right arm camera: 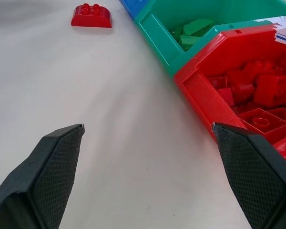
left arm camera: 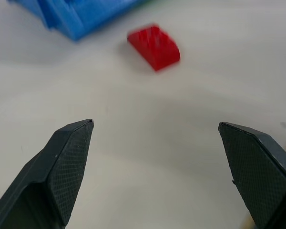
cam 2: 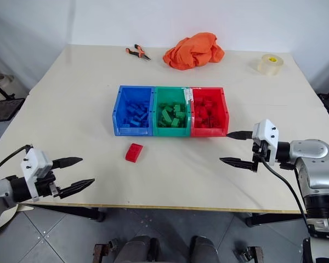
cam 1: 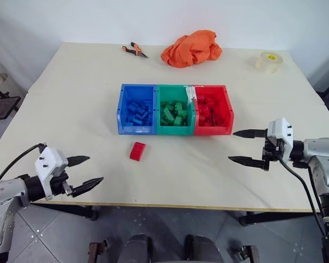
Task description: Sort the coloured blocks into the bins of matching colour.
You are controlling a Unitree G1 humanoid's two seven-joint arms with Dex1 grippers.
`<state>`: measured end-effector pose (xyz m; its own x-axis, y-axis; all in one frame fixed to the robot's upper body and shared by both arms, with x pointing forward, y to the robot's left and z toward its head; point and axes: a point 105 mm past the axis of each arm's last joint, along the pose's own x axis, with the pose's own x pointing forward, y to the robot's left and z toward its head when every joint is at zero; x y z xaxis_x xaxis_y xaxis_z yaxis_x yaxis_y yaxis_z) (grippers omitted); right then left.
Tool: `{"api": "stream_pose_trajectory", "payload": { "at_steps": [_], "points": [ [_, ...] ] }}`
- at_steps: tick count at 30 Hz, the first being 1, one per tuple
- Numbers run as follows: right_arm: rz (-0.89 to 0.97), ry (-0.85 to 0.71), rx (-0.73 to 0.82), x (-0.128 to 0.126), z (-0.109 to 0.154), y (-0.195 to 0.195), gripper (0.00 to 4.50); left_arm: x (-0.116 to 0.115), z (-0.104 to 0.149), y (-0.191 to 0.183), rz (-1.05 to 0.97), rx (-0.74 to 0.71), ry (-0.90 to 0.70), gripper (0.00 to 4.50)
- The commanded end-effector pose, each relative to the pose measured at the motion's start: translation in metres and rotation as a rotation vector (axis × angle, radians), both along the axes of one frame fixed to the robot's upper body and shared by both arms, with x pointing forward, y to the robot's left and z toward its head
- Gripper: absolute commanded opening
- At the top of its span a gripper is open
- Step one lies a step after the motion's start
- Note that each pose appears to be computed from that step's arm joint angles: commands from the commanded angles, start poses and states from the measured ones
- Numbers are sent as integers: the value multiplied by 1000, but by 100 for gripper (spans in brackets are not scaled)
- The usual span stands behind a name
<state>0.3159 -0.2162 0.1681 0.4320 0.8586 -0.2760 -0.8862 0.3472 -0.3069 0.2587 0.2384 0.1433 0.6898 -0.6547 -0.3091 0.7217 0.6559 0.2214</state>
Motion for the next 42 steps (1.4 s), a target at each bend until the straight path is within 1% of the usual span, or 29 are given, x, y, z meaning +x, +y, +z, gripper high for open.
{"api": "stream_pose_trajectory", "payload": {
  "at_steps": [1, 6, 11, 15, 21, 24, 28, 31, 32, 35, 36, 39, 42],
  "points": [
    [10, -44, -1, 0, 10, 0, 450, 21, 3, -26, 15, 20, -49, 446],
    [-5, -54, 3, -2, 11, -1, 450, 48, -4, -69, 80, 2, -33, 446],
    [-23, -49, 3, -7, 9, -4, 450, 64, -6, -95, 157, -38, -27, 446],
    [-32, -46, 4, -10, 8, -4, 450, 67, -22, -104, 214, -25, 60, 446],
    [-38, -45, 7, -11, 9, -5, 450, 64, -35, -108, 243, 18, 153, 446],
    [-39, -47, 15, -11, 10, -5, 450, 65, -42, -103, 275, 46, 198, 384],
    [-38, -52, 25, -12, 11, -6, 450, 68, -39, -101, 287, 41, 180, 260],
    [-39, -55, 32, -13, 11, -7, 450, 71, -29, -107, 241, 17, 125, 164],
    [-41, -56, 33, -13, 11, -7, 450, 72, -25, -110, 221, 13, 106, 147],
    [-48, -61, 36, -14, 11, -8, 450, 69, -13, -129, 91, 15, 57, 147],
    [-50, -62, 37, -15, 11, -8, 450, 68, -10, -134, 80, -5, 57, 147],
    [-66, -70, 40, -16, 11, -9, 450, 67, 11, -162, -25, -123, -26, 147],
    [-90, -85, 53, -19, 13, -12, 450, 71, 27, -190, -108, -173, -79, 147]
  ]
}}
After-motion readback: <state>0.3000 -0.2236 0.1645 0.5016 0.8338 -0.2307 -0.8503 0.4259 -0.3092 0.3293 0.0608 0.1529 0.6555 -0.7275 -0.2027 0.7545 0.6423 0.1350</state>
